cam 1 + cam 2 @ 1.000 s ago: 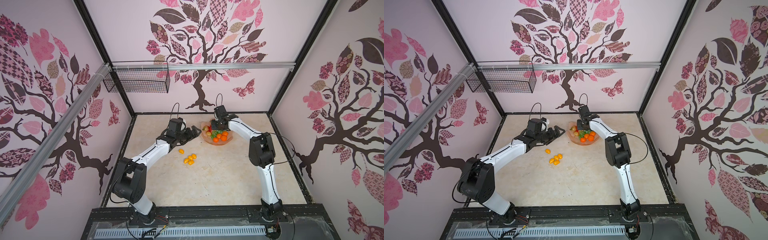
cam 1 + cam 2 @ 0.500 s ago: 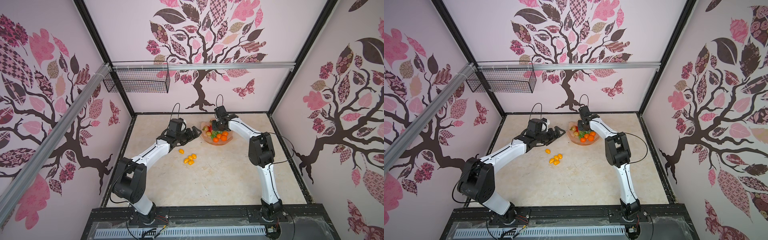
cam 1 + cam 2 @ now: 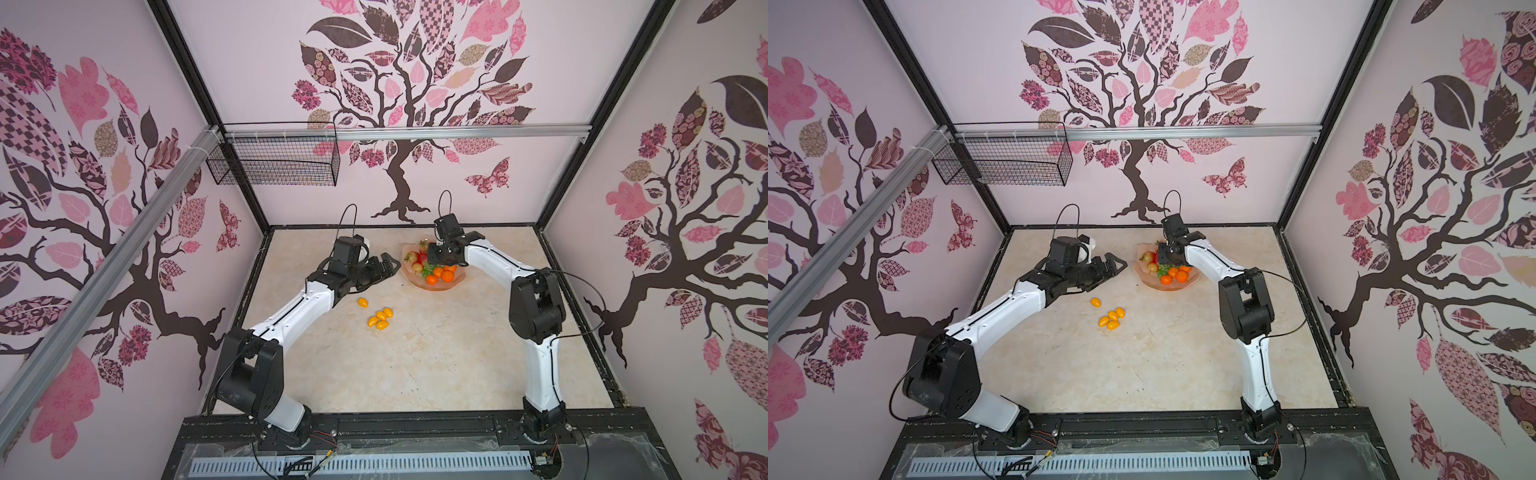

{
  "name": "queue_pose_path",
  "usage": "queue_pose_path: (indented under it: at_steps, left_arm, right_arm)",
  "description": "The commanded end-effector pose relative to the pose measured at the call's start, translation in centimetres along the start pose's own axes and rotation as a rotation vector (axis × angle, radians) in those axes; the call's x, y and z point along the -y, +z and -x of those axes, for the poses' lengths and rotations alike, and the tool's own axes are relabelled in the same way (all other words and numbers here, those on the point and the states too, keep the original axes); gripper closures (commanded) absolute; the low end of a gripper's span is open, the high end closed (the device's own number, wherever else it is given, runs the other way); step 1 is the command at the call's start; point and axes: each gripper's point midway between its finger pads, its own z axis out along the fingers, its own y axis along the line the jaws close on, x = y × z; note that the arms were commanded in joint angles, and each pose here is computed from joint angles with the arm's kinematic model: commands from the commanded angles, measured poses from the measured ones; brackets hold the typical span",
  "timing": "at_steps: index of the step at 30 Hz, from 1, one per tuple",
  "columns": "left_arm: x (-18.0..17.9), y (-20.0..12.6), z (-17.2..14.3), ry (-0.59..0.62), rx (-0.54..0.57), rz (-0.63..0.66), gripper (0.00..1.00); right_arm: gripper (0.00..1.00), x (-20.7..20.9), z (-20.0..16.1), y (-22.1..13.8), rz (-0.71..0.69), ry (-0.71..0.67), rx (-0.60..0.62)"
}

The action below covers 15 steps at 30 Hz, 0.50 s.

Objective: Arrange fruit in a fruit bowl
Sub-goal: Place the fruit in the fruit bowl.

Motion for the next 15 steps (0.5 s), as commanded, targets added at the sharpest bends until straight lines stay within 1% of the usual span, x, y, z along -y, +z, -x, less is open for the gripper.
queue_pose_path:
  at_steps: [1,5,9,13,15]
  left_arm:
    - [0.8,-2.1,0.5,0.058,0.044,0.020,0.02]
    - [0.2,-4.0,0.0,0.078,0.072,0.056,0.02]
    - [-0.4,-5.8,-0.8,0.094,0.087,0.084,0.02]
    - [-1.6,-7.2,-2.4,0.085,0.082,0.106,0.02]
    - [-2.3,-7.8,-3.1,0.067,0.085,0.111,0.02]
  right_arm:
    - [0.52,-1.3,3.2,-5.4,0.070,0.011,0.151]
    - [0.51,-1.3,2.2,-7.2,0.088,-0.003,0.185]
    - [0.51,-1.8,0.9,-8.7,0.077,-0.054,0.206]
    - [0.51,-3.4,-1.2,-9.2,0.085,-0.124,0.192]
    - [0.51,-4.6,-2.8,-9.1,0.096,-0.158,0.170]
